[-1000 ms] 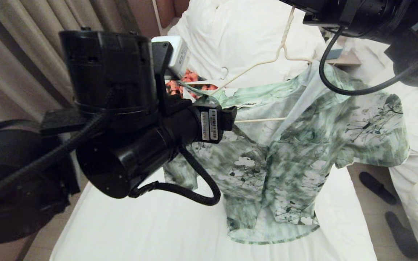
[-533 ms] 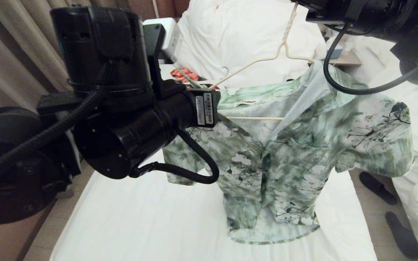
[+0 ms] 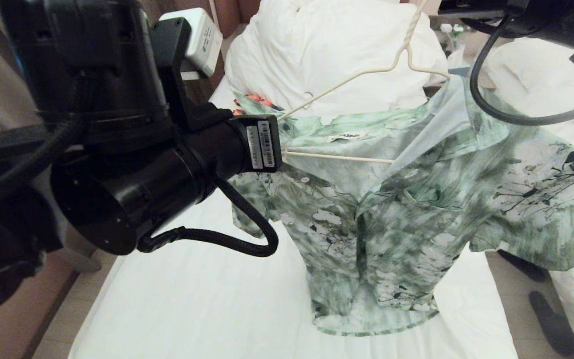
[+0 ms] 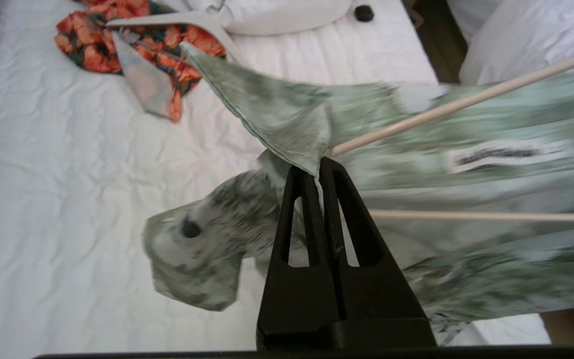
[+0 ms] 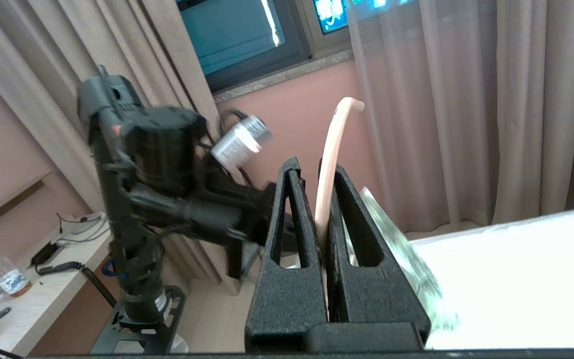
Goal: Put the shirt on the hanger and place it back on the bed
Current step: Take the clothes hanger out of the clothes
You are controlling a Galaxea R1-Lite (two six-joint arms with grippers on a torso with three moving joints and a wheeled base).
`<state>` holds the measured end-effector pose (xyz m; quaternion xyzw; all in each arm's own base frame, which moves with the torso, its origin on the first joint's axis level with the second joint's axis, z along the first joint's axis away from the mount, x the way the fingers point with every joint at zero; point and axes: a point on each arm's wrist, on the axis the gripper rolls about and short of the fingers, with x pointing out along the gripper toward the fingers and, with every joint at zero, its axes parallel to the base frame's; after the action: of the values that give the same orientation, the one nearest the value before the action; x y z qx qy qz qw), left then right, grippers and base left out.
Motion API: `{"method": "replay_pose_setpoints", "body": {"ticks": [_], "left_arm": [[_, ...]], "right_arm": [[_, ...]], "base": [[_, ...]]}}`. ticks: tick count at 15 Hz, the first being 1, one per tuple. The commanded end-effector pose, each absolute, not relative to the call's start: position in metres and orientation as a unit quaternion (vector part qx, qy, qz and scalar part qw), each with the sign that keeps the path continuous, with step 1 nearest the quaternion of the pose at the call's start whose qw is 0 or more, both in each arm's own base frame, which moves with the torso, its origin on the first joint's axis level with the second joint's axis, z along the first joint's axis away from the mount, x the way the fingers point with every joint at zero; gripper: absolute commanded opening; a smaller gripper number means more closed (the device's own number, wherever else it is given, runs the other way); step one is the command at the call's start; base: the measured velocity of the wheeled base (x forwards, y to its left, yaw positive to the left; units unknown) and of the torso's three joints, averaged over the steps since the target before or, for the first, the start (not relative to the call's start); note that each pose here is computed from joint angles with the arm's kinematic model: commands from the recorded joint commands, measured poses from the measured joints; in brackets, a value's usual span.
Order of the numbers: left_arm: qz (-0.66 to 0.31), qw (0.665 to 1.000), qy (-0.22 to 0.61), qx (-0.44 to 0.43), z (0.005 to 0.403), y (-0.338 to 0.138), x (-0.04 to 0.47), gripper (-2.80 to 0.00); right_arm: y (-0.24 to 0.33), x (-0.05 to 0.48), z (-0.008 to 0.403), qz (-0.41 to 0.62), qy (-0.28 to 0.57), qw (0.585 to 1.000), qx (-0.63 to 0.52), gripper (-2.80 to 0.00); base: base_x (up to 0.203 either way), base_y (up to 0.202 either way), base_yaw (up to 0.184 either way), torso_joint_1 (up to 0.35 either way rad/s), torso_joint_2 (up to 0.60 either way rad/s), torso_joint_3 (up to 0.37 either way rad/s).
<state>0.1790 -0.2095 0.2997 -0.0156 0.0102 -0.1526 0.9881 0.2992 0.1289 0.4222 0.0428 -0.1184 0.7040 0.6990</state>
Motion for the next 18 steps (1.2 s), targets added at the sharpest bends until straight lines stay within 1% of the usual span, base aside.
{"method": "replay_pose_setpoints", "body": {"ticks": [1,4,6,9,11,13,16,18], "left_arm": [[-0.142,0.99,0.007,-0.019,0.293,-0.206,0.183,-2.8],[-0.086,0.996,-0.007,-0.016,0.28,-0.197,0.219,-2.8],[-0.051,0.999,0.014,0.004,0.26,-0.184,0.241,-2.8],[-0.036,0.999,0.018,0.005,0.245,-0.173,0.25,-2.8],[-0.055,0.998,0.019,0.006,0.241,-0.182,0.243,-2.8],[-0.093,0.995,0.027,0.01,0.235,-0.202,0.228,-2.8],[-0.128,0.99,0.053,0.029,0.208,-0.217,0.213,-2.8],[-0.137,0.988,0.061,0.035,0.189,-0.224,0.214,-2.8]], "right_arm": [[0.125,0.288,0.429,0.706,-0.126,0.695,0.038,-2.8],[0.121,0.28,0.43,0.706,-0.124,0.697,0.039,-2.8],[0.117,0.275,0.434,0.702,-0.13,0.699,0.035,-2.8],[0.114,0.271,0.436,0.7,-0.132,0.701,0.034,-2.8],[0.116,0.272,0.435,0.701,-0.134,0.7,0.035,-2.8],[0.121,0.276,0.43,0.703,-0.14,0.697,0.033,-2.8],[0.138,0.289,0.417,0.681,-0.179,0.708,0.05,-2.8],[0.147,0.298,0.408,0.679,-0.19,0.707,0.054,-2.8]], "base": [[0.0,0.0,0.0,0.0,0.0,0.0],[0.0,0.0,0.0,0.0,0.0,0.0],[0.0,0.0,0.0,0.0,0.0,0.0],[0.0,0.0,0.0,0.0,0.0,0.0],[0.0,0.0,0.0,0.0,0.0,0.0],[0.0,0.0,0.0,0.0,0.0,0.0],[0.0,0.0,0.0,0.0,0.0,0.0],[0.0,0.0,0.0,0.0,0.0,0.0]]}}
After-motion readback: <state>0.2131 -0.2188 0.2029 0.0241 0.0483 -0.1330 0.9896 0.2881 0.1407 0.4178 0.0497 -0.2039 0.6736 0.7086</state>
